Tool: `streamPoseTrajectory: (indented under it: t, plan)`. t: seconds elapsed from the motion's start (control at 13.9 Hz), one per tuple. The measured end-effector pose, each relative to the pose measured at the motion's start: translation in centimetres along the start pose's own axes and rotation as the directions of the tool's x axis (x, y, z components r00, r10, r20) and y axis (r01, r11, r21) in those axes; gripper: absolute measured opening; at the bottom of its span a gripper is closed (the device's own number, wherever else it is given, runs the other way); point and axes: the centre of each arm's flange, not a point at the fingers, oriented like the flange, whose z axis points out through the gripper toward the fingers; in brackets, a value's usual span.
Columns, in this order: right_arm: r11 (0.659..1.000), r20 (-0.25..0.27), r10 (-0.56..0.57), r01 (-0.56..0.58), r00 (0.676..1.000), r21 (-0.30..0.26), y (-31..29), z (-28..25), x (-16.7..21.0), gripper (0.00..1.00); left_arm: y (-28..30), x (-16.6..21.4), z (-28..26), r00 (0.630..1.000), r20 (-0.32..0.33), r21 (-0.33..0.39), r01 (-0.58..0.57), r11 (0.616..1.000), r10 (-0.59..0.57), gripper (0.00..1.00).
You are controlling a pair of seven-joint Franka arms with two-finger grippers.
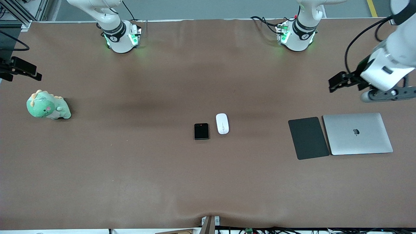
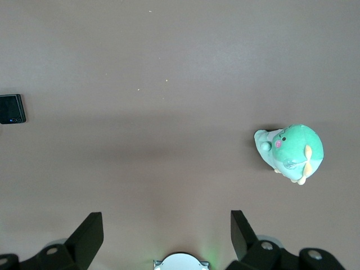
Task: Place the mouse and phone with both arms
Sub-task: 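Reach the left gripper to the white mouse while the right gripper reaches the phone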
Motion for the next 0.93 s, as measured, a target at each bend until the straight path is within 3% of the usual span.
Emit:
streamPoseTrajectory:
  t: [0.5,0.93]
  plan:
    - [1.0,0.003,-0.003,0.003,1.0,0.001,-0.1,0.2,0.1,1.0,7.8,2.9,7.5,1.0,0.018,-0.045,0.024,0.999,-0.023,1.0]
    - [1.0,0.014,-0.011,0.011,1.0,0.008,-0.6,2.0,1.8,1.0,16.1,2.6,14.5,0.999,0.01,-0.042,0.051,0.998,-0.05,1.0]
